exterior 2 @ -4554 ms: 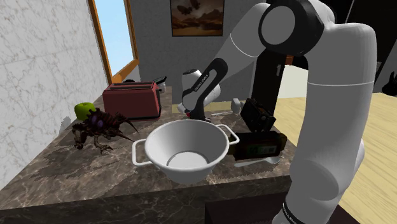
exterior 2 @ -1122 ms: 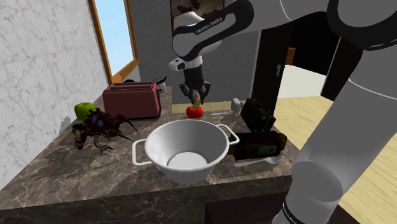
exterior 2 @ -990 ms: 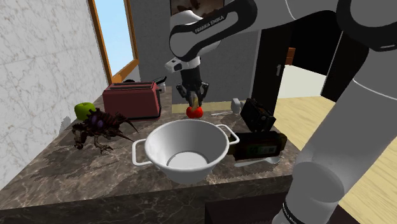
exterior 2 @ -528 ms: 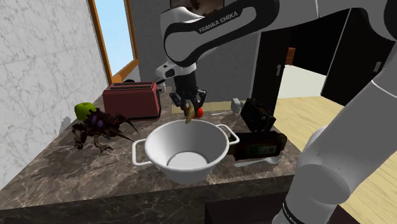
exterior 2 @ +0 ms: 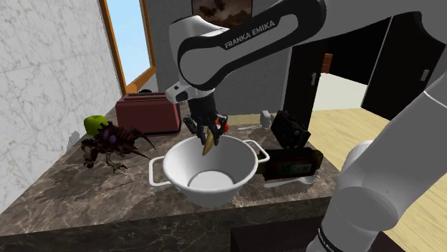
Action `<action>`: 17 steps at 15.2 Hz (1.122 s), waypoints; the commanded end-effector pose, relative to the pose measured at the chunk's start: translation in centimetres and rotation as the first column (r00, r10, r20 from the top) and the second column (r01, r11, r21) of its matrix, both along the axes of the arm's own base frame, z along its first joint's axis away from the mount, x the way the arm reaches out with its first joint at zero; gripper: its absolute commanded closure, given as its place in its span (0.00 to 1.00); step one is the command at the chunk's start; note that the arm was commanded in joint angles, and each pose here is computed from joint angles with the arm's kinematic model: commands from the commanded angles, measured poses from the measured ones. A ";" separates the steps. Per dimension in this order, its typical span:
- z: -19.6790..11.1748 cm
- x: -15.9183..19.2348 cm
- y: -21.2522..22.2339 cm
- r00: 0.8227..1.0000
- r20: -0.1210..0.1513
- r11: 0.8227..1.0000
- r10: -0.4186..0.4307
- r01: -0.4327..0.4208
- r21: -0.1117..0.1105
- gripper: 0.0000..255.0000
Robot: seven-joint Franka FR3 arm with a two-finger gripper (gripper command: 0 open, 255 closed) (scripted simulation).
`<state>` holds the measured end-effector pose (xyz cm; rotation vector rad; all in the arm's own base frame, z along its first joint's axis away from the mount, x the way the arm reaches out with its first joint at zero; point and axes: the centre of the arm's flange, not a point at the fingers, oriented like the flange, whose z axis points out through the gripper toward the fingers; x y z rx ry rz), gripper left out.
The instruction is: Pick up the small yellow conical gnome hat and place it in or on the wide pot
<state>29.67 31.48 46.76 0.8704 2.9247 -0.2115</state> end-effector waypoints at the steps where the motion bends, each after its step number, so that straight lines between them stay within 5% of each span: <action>1: -1.0 -0.1 0.0 1.000 0.000 1.000 0.000 0.000 0.000 1.00; 9: -5.0 -0.1 0.0 1.000 0.000 1.000 0.000 0.000 0.000 1.00; 17: -5.0 -0.1 0.0 1.000 0.000 1.000 0.000 0.000 0.000 1.00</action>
